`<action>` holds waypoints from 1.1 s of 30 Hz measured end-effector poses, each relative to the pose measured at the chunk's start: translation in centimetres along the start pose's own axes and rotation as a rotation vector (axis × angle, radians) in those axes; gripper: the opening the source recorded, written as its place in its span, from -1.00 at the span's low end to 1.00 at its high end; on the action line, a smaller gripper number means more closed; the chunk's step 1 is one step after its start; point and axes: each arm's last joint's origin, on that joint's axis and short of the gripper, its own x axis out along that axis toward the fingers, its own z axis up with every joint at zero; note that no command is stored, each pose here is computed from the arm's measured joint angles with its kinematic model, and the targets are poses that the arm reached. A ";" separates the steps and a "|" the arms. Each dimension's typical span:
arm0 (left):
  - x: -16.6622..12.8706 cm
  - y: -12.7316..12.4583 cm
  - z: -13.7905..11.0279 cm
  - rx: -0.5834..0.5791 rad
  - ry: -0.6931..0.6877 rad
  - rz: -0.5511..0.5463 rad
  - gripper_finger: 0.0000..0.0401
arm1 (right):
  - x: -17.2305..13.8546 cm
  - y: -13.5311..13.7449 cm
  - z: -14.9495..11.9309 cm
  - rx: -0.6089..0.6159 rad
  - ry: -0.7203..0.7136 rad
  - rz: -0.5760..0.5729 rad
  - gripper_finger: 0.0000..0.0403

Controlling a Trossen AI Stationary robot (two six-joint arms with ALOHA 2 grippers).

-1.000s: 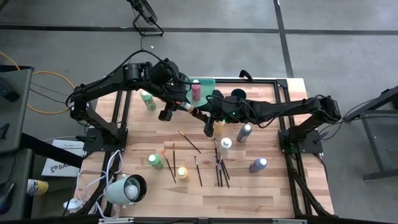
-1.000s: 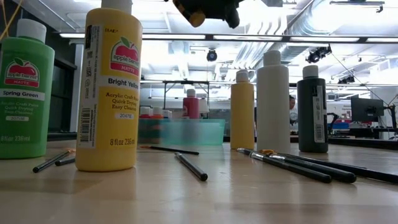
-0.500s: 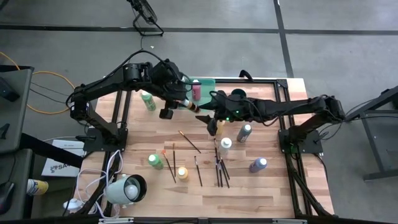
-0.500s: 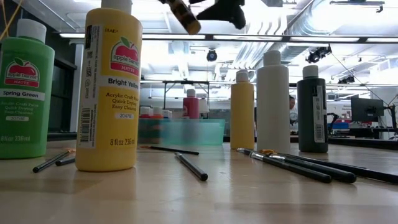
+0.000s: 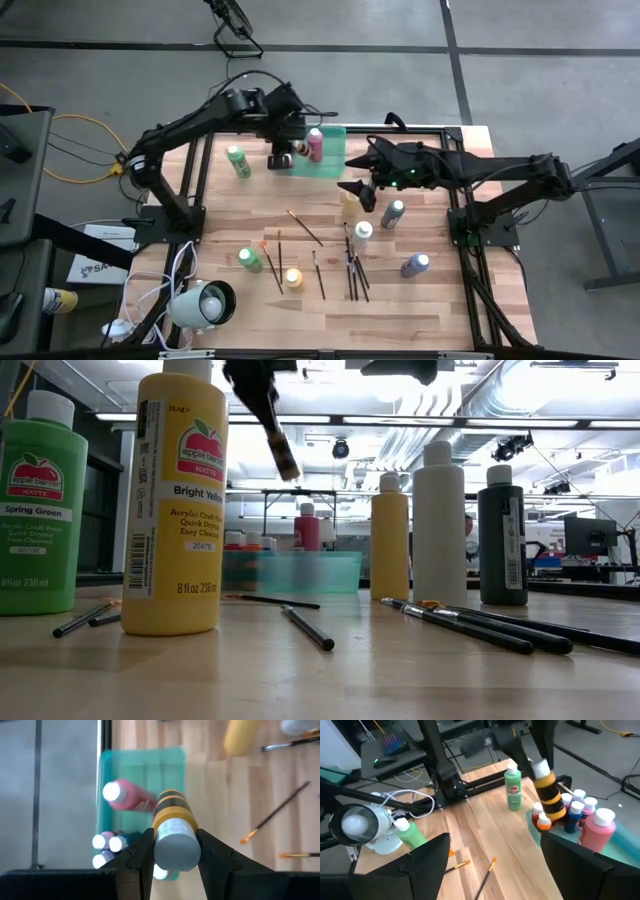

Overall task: Pick & Place Paint Supplies
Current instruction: Put the small yellow paint bottle into the green bin

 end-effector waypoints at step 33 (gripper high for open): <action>15.8 6.4 -3.7 -0.010 0.392 -0.123 -0.43 | -0.6 -0.3 -1.1 -0.001 0.133 -0.011 0.52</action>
